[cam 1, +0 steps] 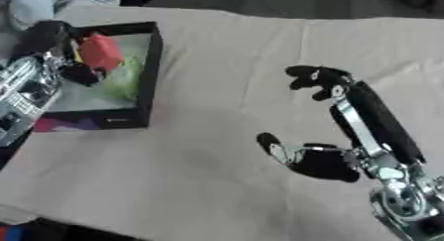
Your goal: Pick up the objects with one hand, pass them to the other hand, and then place them into the box on the other side of the table.
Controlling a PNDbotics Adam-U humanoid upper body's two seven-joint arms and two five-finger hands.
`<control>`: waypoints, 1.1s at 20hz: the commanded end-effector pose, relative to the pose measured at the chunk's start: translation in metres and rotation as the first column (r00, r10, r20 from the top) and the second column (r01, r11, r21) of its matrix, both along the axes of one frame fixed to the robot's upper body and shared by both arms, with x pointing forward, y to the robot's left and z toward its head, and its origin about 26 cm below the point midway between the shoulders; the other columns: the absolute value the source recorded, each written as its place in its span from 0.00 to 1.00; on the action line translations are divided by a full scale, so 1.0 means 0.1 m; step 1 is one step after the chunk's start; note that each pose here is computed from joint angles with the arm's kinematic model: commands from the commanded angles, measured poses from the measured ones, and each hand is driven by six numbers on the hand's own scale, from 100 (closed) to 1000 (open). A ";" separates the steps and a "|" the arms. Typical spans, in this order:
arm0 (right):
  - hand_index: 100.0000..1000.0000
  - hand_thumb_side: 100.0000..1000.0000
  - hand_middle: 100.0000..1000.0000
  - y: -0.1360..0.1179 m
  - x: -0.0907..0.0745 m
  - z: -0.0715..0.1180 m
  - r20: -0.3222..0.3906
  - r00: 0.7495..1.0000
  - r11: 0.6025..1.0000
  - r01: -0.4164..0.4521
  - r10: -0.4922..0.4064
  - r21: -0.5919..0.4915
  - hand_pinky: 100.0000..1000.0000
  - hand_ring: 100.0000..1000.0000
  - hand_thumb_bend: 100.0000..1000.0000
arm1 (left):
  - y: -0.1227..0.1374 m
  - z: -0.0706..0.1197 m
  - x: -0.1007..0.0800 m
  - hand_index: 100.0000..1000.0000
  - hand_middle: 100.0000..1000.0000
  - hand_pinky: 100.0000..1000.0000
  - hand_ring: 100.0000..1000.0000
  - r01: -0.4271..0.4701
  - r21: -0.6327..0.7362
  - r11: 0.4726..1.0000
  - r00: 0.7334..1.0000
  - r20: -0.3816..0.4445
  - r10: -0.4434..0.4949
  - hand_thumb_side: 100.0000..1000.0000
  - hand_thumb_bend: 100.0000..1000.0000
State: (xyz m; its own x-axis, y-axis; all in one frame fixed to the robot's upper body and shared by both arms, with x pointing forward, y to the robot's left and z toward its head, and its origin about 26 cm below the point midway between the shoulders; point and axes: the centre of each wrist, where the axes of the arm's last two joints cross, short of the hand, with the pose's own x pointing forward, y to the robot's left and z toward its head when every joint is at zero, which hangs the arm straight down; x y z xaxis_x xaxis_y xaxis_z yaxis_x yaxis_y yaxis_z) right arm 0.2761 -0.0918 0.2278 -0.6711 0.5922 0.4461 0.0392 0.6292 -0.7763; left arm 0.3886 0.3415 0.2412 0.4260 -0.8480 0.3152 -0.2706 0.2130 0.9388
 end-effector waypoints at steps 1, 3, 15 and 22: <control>0.82 0.14 0.63 -0.03 -0.02 0.10 0.037 0.999 1.000 -0.005 0.004 0.025 0.69 0.78 0.46 | 0.17 0.06 0.06 0.80 0.62 0.82 0.75 -0.055 0.001 0.999 0.998 0.012 0.055 0.30 0.76; 0.82 0.14 0.63 -0.04 -0.02 0.10 0.039 0.999 0.999 -0.005 0.003 0.033 0.69 0.78 0.46 | 0.23 0.00 0.11 0.85 0.65 0.85 0.78 -0.079 0.004 0.997 0.997 -0.014 0.079 0.34 0.83; 0.82 0.16 0.64 -0.13 0.03 0.12 0.063 0.997 0.994 0.028 -0.035 0.105 0.69 0.78 0.39 | 0.13 0.27 -0.01 0.76 0.65 0.75 0.69 -0.014 -0.036 0.999 0.987 0.162 0.020 0.33 0.42; 0.83 0.42 0.70 -0.44 0.16 0.27 0.057 0.994 0.954 0.077 -0.098 0.291 0.69 0.81 0.00 | -0.29 0.51 -0.42 0.75 0.66 0.68 0.67 0.438 -0.174 0.882 0.700 0.682 -0.213 0.50 0.14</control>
State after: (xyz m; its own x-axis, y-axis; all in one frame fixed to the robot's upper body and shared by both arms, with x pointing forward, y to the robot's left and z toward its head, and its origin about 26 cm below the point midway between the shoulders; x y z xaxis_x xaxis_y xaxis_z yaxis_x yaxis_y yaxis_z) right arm 0.2933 -0.1268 0.2435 -0.6449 0.5200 0.5601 0.1317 0.7975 -0.5888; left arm 0.3558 0.3154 0.2768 -0.1281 -0.7561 0.6418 -0.6047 0.5725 0.5537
